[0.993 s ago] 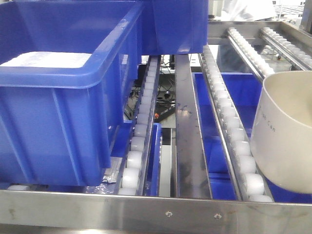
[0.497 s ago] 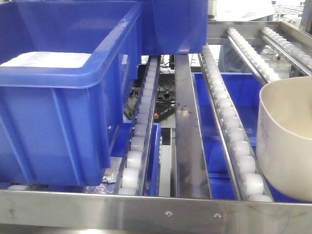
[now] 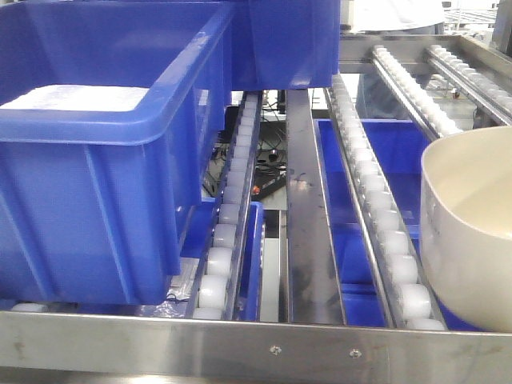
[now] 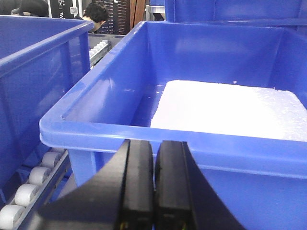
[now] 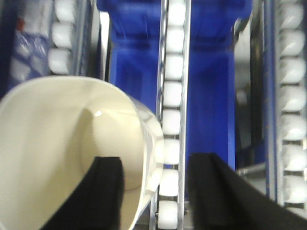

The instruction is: Move white bin to right shelf second layer

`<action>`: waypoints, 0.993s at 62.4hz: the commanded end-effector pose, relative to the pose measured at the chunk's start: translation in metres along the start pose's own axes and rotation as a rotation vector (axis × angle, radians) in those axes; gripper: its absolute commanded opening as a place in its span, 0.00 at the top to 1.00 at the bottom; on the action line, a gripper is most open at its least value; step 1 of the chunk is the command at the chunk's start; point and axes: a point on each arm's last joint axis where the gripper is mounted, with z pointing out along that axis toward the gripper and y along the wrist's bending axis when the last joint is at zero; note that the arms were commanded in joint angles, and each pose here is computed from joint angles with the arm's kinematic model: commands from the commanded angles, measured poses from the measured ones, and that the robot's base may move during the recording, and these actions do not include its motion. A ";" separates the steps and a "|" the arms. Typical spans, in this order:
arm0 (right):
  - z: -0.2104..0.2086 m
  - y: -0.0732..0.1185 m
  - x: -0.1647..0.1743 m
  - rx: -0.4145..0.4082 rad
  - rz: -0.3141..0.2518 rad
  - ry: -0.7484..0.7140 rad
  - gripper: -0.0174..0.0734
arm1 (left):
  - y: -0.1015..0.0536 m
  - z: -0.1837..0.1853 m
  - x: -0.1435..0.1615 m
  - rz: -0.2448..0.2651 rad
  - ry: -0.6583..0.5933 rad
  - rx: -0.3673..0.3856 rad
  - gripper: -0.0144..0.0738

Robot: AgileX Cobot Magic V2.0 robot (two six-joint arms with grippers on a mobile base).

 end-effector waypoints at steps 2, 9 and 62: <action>-0.021 -0.001 -0.001 -0.006 -0.008 -0.134 0.58 | 0.001 -0.001 0.001 -0.010 -0.071 -0.004 0.74; -0.035 -0.003 0.022 -0.012 -0.014 -0.210 0.76 | 0.001 -0.001 0.001 -0.010 -0.071 -0.004 0.74; -0.076 -0.008 0.074 -0.042 -0.026 -0.626 0.75 | 0.001 -0.001 0.001 -0.010 -0.071 -0.004 0.74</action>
